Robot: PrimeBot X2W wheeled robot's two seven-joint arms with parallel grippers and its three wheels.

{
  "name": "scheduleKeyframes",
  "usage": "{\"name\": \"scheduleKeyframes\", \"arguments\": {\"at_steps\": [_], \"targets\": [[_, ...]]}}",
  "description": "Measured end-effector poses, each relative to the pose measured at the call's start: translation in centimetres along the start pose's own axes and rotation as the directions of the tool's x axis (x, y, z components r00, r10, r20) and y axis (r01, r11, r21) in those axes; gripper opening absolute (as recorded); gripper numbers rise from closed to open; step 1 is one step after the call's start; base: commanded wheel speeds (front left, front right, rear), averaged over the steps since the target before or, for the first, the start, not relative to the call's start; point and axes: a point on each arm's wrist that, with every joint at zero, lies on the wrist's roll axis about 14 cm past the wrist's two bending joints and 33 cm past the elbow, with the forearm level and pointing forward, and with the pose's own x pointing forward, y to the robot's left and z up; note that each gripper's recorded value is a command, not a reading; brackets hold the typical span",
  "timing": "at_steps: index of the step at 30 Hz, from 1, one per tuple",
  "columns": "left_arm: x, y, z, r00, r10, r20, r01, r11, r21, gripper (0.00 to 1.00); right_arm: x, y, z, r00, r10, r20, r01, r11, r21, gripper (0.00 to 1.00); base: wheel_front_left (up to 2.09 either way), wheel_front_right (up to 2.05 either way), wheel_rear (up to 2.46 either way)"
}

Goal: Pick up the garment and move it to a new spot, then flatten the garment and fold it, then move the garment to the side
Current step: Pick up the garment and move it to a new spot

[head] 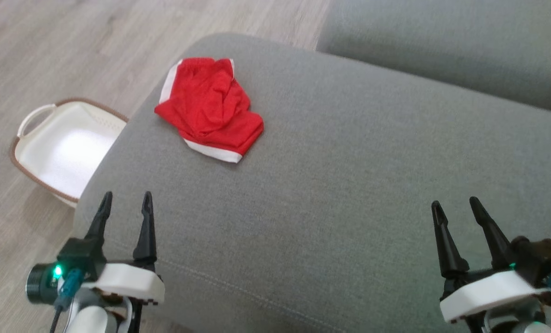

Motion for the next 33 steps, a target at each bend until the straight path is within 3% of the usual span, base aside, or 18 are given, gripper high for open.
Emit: {"name": "scheduleKeyframes", "arguments": {"at_steps": [9, 17, 25, 31, 33], "targets": [[7.4, -2.3, -0.5, 0.998, -0.052, -0.032, 0.052, 0.998, -0.022, 1.0, 3.1, -1.9, -0.7, 0.999, -0.019, -0.043, 0.019, 1.0, -0.016, 1.0, 0.0, 0.0, 0.0], [13.8, -5.1, -6.3, 0.966, -0.141, -0.218, 0.14, 0.99, -0.018, 1.0, 5.1, -4.9, -3.2, 0.992, -0.065, -0.106, 0.063, 0.998, -0.024, 1.0, 0.0, 0.0, 0.0], [17.4, -7.7, -13.7, 0.849, -0.194, -0.492, 0.195, 0.98, -0.049, 1.0, 5.5, -8.2, -6.0, 0.978, -0.126, -0.165, 0.126, 0.992, -0.011, 1.0, 0.0, 0.0, 0.0], [18.4, -8.5, -16.5, 0.759, -0.19, -0.623, 0.195, 0.979, -0.061, 1.0, 5.2, -9.6, -6.7, 0.971, -0.158, -0.181, 0.158, 0.987, -0.013, 1.0, 0.0, 0.0, 0.0], [19.0, -8.6, -16.5, 0.754, -0.186, -0.63, 0.192, 0.98, -0.06, 0.0, 5.0, -9.8, -6.7, 0.969, -0.167, -0.18, 0.167, 0.986, -0.016, 1.0, 0.0, 0.0, 0.0]]}}
